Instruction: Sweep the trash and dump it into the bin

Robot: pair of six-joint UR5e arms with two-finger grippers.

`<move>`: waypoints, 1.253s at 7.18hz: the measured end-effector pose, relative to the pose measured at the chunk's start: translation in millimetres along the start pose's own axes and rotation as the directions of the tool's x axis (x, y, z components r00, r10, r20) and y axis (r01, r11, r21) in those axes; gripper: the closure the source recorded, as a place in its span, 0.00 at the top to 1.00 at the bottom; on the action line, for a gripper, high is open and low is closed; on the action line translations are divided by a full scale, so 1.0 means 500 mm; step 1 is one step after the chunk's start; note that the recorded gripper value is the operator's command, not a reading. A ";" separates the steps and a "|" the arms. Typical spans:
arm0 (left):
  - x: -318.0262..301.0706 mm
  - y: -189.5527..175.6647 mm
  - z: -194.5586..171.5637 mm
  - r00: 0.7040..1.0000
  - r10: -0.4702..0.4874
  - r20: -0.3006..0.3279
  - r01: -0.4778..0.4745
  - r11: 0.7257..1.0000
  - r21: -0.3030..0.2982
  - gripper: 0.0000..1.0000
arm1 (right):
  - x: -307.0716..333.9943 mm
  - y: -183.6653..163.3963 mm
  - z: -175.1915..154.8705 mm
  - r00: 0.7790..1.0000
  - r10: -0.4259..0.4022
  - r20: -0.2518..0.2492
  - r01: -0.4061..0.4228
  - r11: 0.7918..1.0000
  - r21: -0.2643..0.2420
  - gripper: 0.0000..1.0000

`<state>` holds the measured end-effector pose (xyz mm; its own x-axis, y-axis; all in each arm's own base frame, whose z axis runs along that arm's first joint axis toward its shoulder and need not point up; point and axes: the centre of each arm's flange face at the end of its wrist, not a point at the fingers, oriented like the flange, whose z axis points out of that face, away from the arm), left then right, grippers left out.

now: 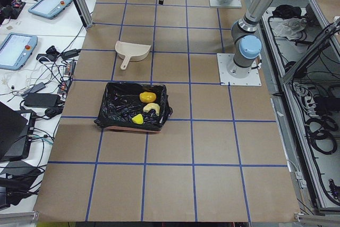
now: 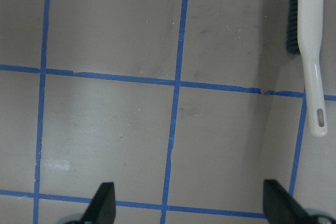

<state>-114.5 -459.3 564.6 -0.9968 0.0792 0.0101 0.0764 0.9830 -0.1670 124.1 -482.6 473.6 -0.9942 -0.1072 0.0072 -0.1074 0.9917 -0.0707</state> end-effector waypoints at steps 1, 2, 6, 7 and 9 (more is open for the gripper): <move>0.000 0.005 -0.006 1.000 0.001 0.005 -0.001 1.000 0.006 1.00 | 0.000 0.000 0.000 1.000 0.000 0.001 0.000 1.000 0.000 1.00; 0.000 0.008 -0.009 1.000 0.000 0.007 0.000 1.000 0.009 1.00 | 0.000 0.000 0.000 1.000 0.000 0.001 0.000 1.000 -0.001 1.00; 0.000 0.001 0.005 1.000 0.002 0.004 -0.002 1.000 -0.002 1.00 | -0.001 0.001 0.001 1.000 0.000 -0.002 0.000 1.000 -0.004 1.00; 0.000 0.000 0.008 1.000 0.003 0.004 -0.003 1.000 -0.003 1.00 | -0.001 0.002 0.001 1.000 0.002 -0.002 -0.002 1.000 -0.007 1.00; 0.001 0.002 0.000 1.000 0.003 0.007 -0.003 1.000 0.017 1.00 | -0.001 0.002 0.001 1.000 0.004 -0.002 -0.004 1.000 -0.008 1.00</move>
